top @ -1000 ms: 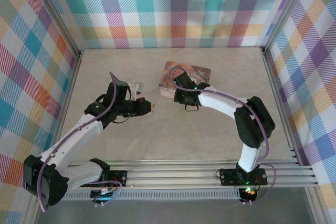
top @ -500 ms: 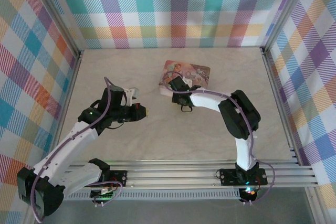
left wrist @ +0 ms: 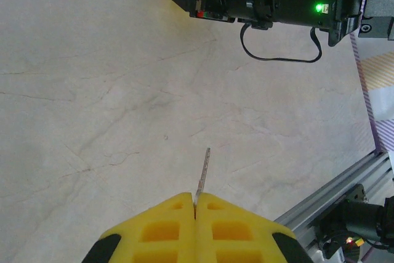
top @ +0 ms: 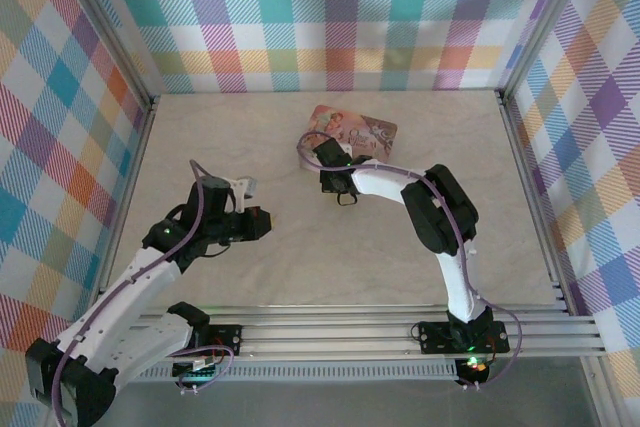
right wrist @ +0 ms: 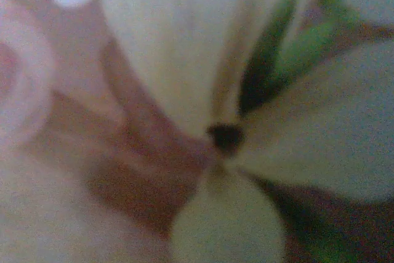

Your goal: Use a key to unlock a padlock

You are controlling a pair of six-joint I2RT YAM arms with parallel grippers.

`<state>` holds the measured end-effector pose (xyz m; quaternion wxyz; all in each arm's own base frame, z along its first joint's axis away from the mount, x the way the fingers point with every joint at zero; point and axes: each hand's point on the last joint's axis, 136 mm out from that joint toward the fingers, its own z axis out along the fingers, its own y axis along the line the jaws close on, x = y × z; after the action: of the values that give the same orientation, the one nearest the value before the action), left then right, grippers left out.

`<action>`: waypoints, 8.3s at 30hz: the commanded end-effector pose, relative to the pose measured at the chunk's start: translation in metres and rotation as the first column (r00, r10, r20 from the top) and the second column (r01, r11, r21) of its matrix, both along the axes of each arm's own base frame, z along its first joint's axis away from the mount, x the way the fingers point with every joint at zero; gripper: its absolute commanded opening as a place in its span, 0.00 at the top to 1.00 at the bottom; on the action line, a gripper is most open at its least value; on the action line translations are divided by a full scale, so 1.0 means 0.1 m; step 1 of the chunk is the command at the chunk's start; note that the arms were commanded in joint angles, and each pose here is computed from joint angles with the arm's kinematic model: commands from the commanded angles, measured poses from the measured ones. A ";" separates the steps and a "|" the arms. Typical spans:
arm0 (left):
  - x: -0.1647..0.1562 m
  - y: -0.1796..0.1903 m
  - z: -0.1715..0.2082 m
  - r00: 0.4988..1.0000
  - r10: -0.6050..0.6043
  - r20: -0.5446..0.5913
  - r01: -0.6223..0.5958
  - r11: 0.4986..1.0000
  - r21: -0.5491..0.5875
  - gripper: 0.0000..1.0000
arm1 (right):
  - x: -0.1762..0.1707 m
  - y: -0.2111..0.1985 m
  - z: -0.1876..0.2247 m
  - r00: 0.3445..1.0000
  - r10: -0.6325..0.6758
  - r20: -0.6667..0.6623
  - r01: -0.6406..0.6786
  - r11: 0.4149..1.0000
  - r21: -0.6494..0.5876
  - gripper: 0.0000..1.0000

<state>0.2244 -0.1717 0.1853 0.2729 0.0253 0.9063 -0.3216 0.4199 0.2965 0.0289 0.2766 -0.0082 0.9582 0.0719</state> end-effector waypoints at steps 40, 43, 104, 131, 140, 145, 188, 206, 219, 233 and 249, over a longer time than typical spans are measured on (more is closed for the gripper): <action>0.18 -0.09 -0.03 0.994 -0.048 0.099 0.050 0.999 -0.018 1.00 | 0.02 -0.13 0.31 0.993 -0.112 -0.023 0.112 0.994 0.018 0.47; 0.15 -0.07 0.00 0.994 -0.044 0.100 0.046 0.999 -0.016 1.00 | 0.05 -0.16 0.28 0.989 -0.145 -0.006 0.146 0.989 0.010 0.47; 0.85 -0.21 0.06 0.999 -0.048 0.014 0.048 0.999 0.012 1.00 | 0.22 -0.84 1.06 0.971 -0.184 -0.151 0.212 0.959 0.191 0.32; 1.29 -0.43 -0.02 0.989 -0.133 -0.058 0.132 0.991 -0.021 1.00 | -0.78 -1.57 0.16 0.854 -0.027 -0.520 -0.120 0.962 -0.247 0.33; 1.17 -0.40 -0.03 0.988 -0.138 -0.064 0.137 0.990 -0.024 1.00 | -1.09 -1.76 0.65 0.894 -0.004 -0.449 -0.122 0.960 -0.251 0.35; 1.11 -0.36 -0.03 0.988 -0.143 -0.061 0.142 0.990 -0.009 1.00 | -0.93 -1.58 1.18 0.955 0.000 -0.296 -0.067 0.974 -0.218 0.36; 0.44 -0.48 0.11 0.957 -0.282 0.063 0.289 0.928 -0.234 1.00 | -1.19 -0.14 1.31 0.972 0.034 -0.234 0.046 0.944 0.327 0.43; 0.27 -0.44 -0.22 0.988 -0.072 -0.139 0.060 0.995 -0.085 1.00 | -1.38 -0.96 0.61 0.976 -0.198 -0.094 0.210 0.965 0.156 0.38; 0.44 -0.66 -0.33 0.992 -0.068 -0.102 0.060 0.994 -0.088 1.00 | -1.16 -0.93 0.55 0.987 -0.163 0.008 0.161 0.983 0.089 0.48; 0.43 -0.58 -0.40 0.996 -0.057 -0.070 0.053 0.997 -0.056 1.00 | -0.88 -0.76 0.29 0.990 -0.130 0.044 0.131 0.991 -0.013 0.49; 0.18 -0.42 -0.49 0.993 -0.057 -0.102 0.056 0.998 -0.014 1.00 | -0.78 -0.77 0.16 0.986 -0.148 0.074 0.151 0.988 -0.039 0.60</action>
<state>0.2557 -0.2203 0.1423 0.2278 0.0253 0.9091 -0.3480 0.3341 0.2170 0.0433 0.3003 0.0530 0.9519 0.0314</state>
